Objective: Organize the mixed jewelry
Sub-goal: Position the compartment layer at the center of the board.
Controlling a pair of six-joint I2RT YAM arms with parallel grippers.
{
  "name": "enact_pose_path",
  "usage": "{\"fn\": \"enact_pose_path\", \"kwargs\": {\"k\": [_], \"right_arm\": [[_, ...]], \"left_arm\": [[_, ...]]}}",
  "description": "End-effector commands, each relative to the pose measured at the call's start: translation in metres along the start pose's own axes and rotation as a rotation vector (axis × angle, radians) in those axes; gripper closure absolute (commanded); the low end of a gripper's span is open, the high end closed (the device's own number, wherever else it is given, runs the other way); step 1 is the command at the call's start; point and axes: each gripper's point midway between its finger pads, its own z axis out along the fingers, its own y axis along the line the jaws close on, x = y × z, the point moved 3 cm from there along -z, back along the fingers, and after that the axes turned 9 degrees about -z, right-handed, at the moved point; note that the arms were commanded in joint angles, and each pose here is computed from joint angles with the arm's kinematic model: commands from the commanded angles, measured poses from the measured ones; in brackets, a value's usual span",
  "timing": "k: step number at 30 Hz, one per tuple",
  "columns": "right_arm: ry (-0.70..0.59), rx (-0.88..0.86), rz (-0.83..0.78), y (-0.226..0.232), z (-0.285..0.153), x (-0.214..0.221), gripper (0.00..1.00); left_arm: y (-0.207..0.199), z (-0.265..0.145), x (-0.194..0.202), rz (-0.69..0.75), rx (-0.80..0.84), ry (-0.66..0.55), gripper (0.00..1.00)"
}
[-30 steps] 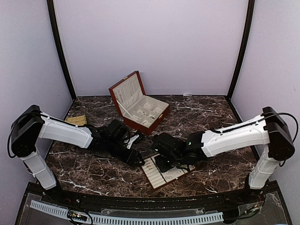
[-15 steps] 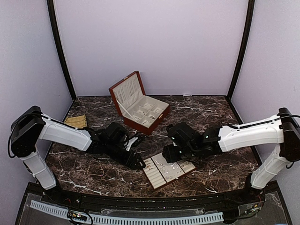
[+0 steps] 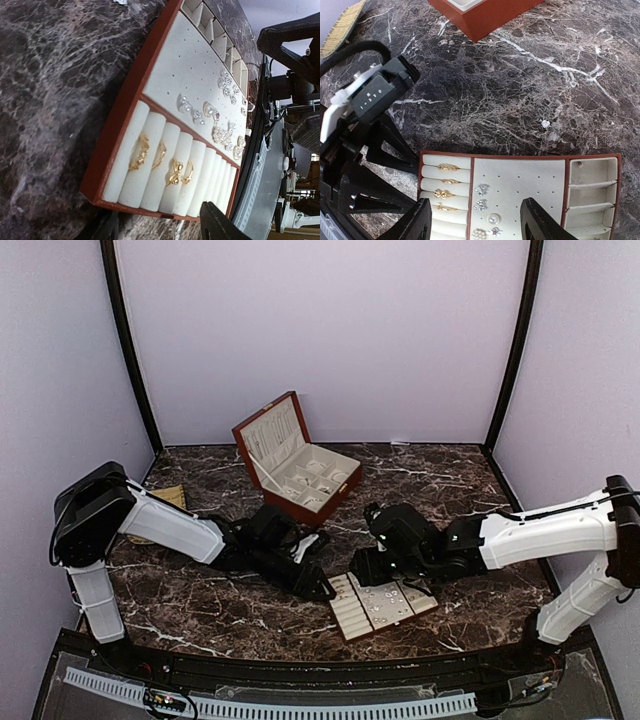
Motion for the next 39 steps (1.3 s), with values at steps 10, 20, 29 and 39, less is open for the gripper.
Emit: {"fn": "enact_pose_path", "kwargs": {"k": [10,20,29,39], "right_arm": [[-0.134,-0.007,0.070,-0.011,-0.013,-0.017,0.37],[-0.152,-0.051,0.052,-0.006,-0.008,-0.018,0.36],[-0.082,-0.318,-0.260,0.083,0.006,-0.010,0.41],[-0.048,-0.544,-0.568,0.161,0.037,0.020,0.53]], "left_arm": [[-0.003,-0.050,0.003,0.165,-0.219,-0.105,0.41],[0.021,-0.078,0.072,0.180,-0.441,0.016,0.55],[0.036,-0.113,0.052,-0.003,-0.387,-0.148,0.51],[0.058,-0.187,-0.020,-0.051,-0.329,-0.409,0.45]]}}
